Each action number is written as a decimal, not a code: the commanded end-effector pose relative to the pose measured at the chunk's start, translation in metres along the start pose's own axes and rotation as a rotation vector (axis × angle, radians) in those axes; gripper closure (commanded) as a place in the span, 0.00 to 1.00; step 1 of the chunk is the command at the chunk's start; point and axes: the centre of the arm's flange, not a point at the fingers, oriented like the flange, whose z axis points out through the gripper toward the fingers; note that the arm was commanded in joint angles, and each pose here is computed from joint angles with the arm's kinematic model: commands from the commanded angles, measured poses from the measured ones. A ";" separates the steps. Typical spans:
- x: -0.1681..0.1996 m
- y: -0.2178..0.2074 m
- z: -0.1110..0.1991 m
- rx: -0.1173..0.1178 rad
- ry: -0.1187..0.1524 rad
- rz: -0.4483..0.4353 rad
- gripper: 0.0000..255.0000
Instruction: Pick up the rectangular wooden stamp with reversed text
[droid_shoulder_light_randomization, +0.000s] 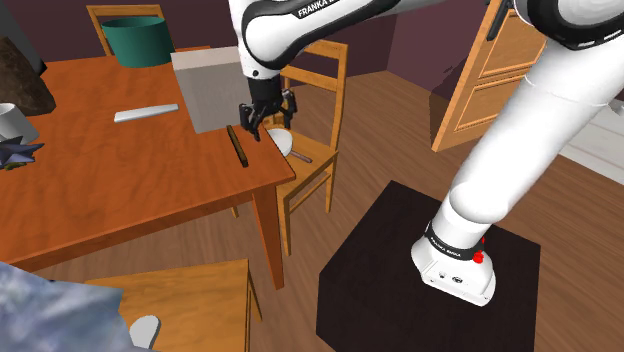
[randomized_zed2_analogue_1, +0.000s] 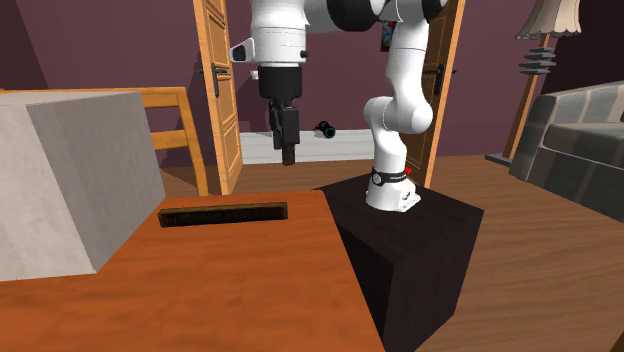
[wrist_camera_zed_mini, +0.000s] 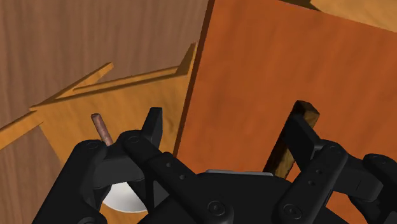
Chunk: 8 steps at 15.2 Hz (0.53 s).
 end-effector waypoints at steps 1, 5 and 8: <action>0.022 -0.014 0.006 0.010 0.009 0.036 0.00; 0.062 -0.039 0.020 0.027 0.025 0.103 0.00; 0.093 -0.056 0.030 0.040 0.037 0.153 0.00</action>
